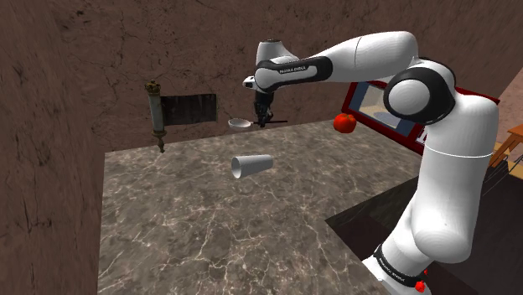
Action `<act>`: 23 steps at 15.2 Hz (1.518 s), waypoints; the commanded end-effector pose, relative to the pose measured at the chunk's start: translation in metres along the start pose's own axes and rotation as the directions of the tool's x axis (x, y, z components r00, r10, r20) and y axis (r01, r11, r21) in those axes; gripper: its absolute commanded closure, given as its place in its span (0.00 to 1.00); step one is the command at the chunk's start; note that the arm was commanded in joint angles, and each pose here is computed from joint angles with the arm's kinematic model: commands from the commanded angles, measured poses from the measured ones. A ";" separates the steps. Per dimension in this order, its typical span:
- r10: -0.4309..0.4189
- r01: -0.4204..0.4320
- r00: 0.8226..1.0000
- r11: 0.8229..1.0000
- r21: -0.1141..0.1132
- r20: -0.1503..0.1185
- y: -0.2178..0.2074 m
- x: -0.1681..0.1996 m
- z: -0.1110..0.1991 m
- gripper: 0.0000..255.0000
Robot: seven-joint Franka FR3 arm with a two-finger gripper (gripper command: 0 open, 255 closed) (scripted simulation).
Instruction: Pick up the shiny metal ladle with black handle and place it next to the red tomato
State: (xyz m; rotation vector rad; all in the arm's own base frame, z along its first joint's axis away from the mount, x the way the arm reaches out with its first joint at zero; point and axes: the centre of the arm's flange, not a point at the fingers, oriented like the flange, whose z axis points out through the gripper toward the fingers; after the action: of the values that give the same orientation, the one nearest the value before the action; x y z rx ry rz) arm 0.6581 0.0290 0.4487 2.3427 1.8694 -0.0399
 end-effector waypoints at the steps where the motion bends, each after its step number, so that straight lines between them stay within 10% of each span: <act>1: 0.000 0.000 1.000 1.000 0.000 0.000 0.001 -0.001 -0.011 1.00; 11: 0.000 0.000 1.000 1.000 0.000 0.000 0.005 -0.006 -0.059 1.00; 23: 0.000 0.000 1.000 1.000 0.000 0.000 -0.060 -0.150 -0.049 1.00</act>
State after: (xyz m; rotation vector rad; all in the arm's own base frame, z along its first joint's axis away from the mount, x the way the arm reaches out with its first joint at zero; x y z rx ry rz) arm 0.5711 -0.0830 0.5101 2.3439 1.8679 -0.0406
